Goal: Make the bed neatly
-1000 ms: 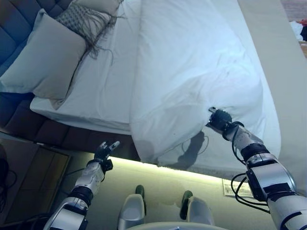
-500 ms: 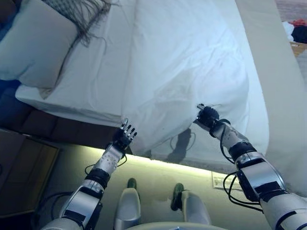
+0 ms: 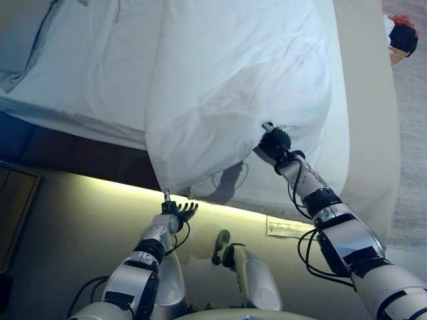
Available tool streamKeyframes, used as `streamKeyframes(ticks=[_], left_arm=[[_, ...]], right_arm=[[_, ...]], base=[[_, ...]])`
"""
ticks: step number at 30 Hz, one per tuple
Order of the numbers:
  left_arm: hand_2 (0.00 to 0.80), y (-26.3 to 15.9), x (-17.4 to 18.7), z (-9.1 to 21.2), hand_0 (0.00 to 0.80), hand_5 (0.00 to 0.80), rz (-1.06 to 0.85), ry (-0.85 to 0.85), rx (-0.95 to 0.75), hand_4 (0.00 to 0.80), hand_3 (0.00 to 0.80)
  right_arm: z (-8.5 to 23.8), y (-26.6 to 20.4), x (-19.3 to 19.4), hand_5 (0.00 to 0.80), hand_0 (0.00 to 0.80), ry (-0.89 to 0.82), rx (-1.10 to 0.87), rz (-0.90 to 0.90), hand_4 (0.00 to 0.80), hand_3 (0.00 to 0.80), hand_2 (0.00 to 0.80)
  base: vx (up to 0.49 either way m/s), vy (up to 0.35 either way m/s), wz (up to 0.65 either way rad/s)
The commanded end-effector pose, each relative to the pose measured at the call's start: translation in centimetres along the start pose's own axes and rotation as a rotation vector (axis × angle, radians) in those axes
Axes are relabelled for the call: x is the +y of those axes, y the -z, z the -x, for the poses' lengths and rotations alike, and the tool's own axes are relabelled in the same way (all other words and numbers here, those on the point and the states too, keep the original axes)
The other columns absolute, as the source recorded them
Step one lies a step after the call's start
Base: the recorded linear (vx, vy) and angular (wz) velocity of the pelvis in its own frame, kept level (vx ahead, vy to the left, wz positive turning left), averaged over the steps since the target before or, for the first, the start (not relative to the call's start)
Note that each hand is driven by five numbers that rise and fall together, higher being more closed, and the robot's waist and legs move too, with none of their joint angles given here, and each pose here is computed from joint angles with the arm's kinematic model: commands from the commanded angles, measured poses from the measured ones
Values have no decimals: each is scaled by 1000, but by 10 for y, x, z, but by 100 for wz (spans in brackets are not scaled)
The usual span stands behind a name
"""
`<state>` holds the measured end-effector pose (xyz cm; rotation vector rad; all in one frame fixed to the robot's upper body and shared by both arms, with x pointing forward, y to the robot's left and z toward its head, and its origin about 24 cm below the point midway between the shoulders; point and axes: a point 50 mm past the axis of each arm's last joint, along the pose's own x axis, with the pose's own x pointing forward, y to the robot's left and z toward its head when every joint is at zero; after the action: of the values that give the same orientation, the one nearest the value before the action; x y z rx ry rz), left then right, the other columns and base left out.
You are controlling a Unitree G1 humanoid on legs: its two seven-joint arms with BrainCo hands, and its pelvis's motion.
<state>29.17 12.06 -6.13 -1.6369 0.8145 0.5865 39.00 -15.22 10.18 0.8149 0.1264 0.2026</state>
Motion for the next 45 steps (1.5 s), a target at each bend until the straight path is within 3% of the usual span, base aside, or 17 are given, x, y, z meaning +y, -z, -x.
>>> streamKeyframes(ticks=[1,11,22,33,39,45], left_arm=[[0,31,-8,0,0,0,-38,20,84,0,0],[0,56,-28,4,0,0,-120,176,154,0,0],[0,79,-104,24,0,0,-90,464,118,0,0],[0,46,-169,60,0,0,22,802,-56,0,0],[0,23,-187,74,0,0,93,852,-169,0,0],[0,-4,-179,73,0,0,137,794,-257,0,0]], right_arm=[[-16,-29,93,800,800,-342,-131,-10,800,800,800],[-9,-25,137,800,800,-513,-141,-34,800,800,800],[11,21,132,800,800,-526,-54,-176,800,800,800],[35,45,107,800,800,-505,14,-111,800,800,800],[37,41,93,800,800,-465,-5,-102,800,800,800],[36,36,73,800,800,-388,-17,-47,800,800,800]], base=[[-32,-57,0],[-17,-30,1],[-12,43,-10],[-9,22,-7],[0,0,0],[0,-2,2]])
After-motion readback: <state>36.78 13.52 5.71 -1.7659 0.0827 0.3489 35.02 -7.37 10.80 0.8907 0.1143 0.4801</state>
